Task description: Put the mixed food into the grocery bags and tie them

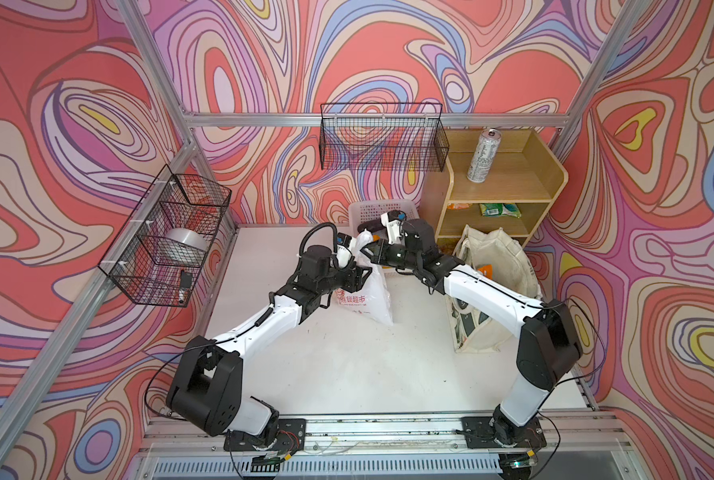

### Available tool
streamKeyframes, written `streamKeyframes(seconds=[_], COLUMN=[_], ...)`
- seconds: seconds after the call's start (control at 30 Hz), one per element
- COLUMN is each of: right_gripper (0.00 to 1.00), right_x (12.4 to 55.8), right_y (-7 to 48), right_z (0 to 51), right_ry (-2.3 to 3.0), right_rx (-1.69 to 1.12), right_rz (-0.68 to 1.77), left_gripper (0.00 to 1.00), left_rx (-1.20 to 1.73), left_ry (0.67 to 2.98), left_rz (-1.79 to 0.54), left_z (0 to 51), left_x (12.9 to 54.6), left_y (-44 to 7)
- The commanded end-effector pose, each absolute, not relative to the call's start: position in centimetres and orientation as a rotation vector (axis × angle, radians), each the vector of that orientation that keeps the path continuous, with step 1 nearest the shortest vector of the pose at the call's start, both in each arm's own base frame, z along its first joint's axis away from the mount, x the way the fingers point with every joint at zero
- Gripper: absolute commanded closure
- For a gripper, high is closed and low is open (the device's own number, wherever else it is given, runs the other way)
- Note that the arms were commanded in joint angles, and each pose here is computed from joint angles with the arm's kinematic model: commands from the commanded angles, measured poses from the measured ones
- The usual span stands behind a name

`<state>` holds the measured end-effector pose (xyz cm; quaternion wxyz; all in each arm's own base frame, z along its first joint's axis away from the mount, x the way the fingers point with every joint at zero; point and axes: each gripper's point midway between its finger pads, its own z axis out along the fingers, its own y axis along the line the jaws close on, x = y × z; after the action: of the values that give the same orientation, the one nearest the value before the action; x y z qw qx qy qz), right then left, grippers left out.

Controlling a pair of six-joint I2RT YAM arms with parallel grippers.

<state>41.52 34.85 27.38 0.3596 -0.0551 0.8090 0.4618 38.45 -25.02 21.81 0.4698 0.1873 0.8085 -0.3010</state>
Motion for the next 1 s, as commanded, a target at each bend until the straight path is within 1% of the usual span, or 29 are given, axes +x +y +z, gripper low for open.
streamKeyframes(seconds=[0.0,0.03,0.07,0.13,0.2,0.23,0.27,0.33,0.37,0.5,0.67,0.77,0.97], right_gripper=[1.00,1.00,1.00,1.00,0.74,0.62,0.53,0.44,0.41,0.36,0.33,0.32,0.31], right_x=[41.8,41.8,41.8,41.7,41.7,41.7,41.7,41.8,41.9,42.0,40.9,40.4,40.6], right_y=[35.4,35.5,35.5,35.5,35.5,35.3,35.1,34.2,33.5,30.7,28.7,28.2,28.1], right_z=[29.8,29.9,30.0,30.5,30.9,31.4,31.8,32.7,33.2,34.6,34.5,33.4,29.6], right_ry=[2.027,2.026,2.025,2.017,2.010,2.001,1.995,1.974,1.962,1.927,1.921,1.934,2.014], right_rx=[-0.153,-0.151,-0.150,-0.147,-0.144,-0.145,-0.140,-0.127,-0.116,-0.065,-0.037,-0.028,-0.015], right_rz=[1.252,1.260,1.265,1.273,1.276,1.275,1.268,1.248,1.234,1.181,1.113,1.102,1.056], left_gripper=[0.54,0.68,0.80,0.99,1.00,1.00,1.00,1.00,1.00,1.00,1.00,1.00,1.00], left_rx=[0.419,0.409,0.398,0.380,0.376,0.376,0.378,0.383,0.386,0.393,0.407,0.429,0.462], left_ry=[1.914,1.907,1.900,1.885,1.883,1.882,1.881,1.883,1.886,1.886,1.884,1.883,1.882], left_rz=[-0.689,-0.697,-0.704,-0.714,-0.719,-0.723,-0.726,-0.735,-0.736,-0.743,-0.762,-0.782,-0.806], left_z=[23.1,23.2,23.2,23.5,23.6,23.6,23.6,23.6,23.5,23.5,23.5,23.6,23.6], left_x=[40.2,40.3,40.5,40.7,40.7,40.7,40.6,40.4,40.3,40.0,39.8,39.5,39.0], left_y=[-25.3,-25.5,-25.5,-25.6,-25.6,-25.6,-25.6,-25.7,-25.7,-25.7,-26.0,-26.3,-26.7])
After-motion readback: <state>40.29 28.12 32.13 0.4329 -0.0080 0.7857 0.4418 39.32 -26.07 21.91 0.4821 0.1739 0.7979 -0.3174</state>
